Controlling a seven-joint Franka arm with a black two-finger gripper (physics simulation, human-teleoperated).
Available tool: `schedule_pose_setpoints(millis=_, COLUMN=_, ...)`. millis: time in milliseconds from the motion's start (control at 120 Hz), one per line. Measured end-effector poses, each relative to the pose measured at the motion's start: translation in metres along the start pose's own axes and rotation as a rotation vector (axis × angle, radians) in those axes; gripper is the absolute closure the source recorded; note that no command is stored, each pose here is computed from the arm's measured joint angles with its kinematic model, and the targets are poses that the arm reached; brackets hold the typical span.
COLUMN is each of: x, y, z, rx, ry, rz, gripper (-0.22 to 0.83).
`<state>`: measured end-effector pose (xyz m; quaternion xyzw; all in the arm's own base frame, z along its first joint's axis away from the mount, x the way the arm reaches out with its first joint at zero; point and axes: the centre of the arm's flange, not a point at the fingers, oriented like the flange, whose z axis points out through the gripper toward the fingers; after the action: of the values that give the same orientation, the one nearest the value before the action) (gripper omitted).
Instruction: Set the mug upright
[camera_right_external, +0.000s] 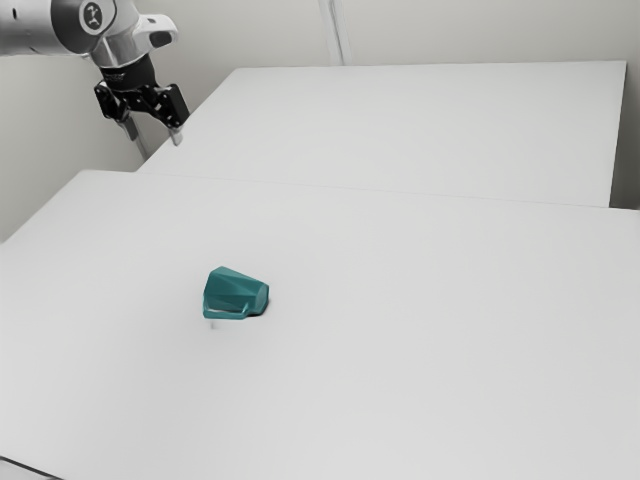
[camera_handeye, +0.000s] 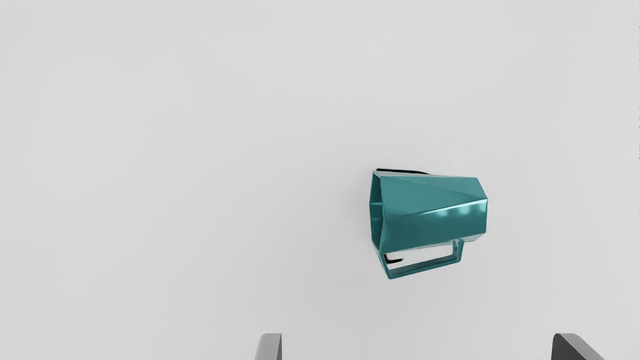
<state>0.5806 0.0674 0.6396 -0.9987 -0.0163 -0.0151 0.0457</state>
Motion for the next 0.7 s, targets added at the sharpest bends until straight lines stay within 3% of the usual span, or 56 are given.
schedule_pose_setpoints(millis=200, x=-0.007, y=0.003, z=-0.002, rx=-0.021, ry=0.005, rz=0.011, gripper=0.02)
schedule_pose_setpoints(millis=300, x=-0.015, y=-0.007, z=0.027, rx=-0.087, ry=-0.02, rz=-0.017, gripper=0.02)
schedule_pose_setpoints(millis=400, x=-0.016, y=-0.031, z=0.069, rx=-0.206, ry=-0.04, rz=-0.096, gripper=0.02)
schedule_pose_setpoints(millis=567, x=-0.02, y=-0.093, z=0.094, rx=-0.367, ry=0.009, rz=-0.263, gripper=0.02)
schedule_pose_setpoints(millis=700, x=-0.032, y=-0.103, z=0.154, rx=-0.537, ry=-0.016, rz=-0.354, gripper=0.02)
